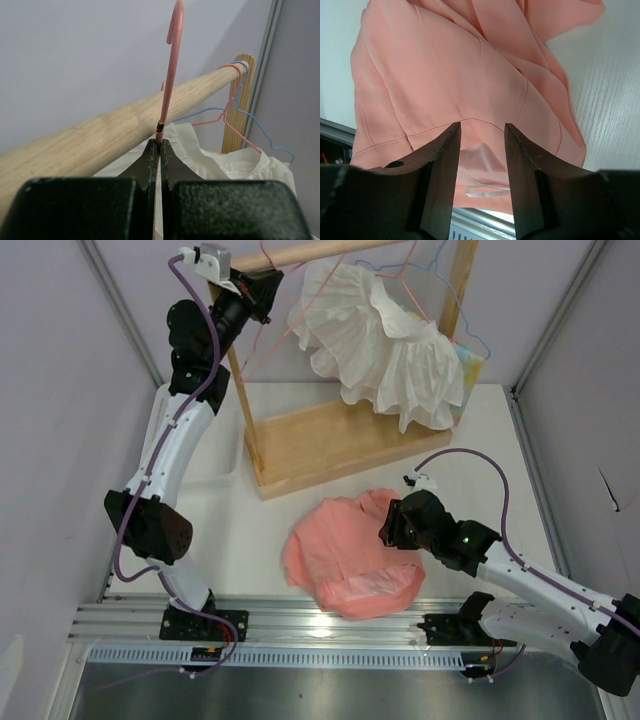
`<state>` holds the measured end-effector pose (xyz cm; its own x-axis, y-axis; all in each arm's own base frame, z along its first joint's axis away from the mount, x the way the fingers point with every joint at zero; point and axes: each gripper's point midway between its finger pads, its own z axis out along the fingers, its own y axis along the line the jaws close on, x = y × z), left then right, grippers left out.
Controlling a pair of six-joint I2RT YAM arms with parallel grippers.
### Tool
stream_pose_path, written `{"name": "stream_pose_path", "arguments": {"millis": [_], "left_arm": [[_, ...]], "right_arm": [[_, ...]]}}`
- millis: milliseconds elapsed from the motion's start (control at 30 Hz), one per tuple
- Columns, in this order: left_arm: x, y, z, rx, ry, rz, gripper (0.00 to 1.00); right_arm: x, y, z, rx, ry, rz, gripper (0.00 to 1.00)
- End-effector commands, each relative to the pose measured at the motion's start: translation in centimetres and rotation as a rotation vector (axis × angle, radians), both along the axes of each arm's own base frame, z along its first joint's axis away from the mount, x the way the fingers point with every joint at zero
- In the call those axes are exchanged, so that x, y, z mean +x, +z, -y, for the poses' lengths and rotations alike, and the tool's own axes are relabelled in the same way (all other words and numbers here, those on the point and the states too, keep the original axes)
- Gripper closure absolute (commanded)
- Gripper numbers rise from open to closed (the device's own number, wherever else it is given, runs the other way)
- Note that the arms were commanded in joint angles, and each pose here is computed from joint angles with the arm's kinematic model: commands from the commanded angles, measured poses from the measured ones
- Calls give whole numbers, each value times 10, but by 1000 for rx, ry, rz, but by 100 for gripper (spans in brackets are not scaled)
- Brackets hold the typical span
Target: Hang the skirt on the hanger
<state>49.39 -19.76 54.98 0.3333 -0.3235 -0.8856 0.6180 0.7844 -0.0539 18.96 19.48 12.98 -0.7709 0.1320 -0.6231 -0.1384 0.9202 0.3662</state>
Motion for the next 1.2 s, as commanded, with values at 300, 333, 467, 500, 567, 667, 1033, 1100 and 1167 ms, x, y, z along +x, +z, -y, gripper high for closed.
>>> {"name": "stream_pose_path", "arguments": {"millis": [300, 333, 467, 500, 567, 667, 1033, 1100, 1167], "left_arm": [[-94, -25, -10, 167, -87, -80, 100], [-108, -15, -10, 169, -100, -30, 100], [-123, -42, -2, 209, -181, -77, 100], [-126, -43, -4, 207, -176, -80, 100], [-134, -48, -10, 204, -152, -105, 100], [-156, -54, -20, 216, -123, -149, 100], [-251, -174, -14, 255, -226, -432, 100], [-266, -184, -7, 259, -267, -465, 100], [-280, -198, -7, 263, -279, -495, 100]], "right_arm": [[11, 16, -8, 36, 31, 50, 54], [12, 17, -9, 37, 33, 52, 54], [13, 18, -9, 34, 36, 52, 54], [13, 19, -9, 35, 33, 51, 54], [13, 19, -8, 38, 32, 51, 54], [8, 15, -10, 37, 40, 22, 55], [-54, -10, -11, -4, 101, -37, 58], [-63, -12, -10, 1, 116, -43, 59], [-67, -12, -6, 3, 123, -41, 58]]}}
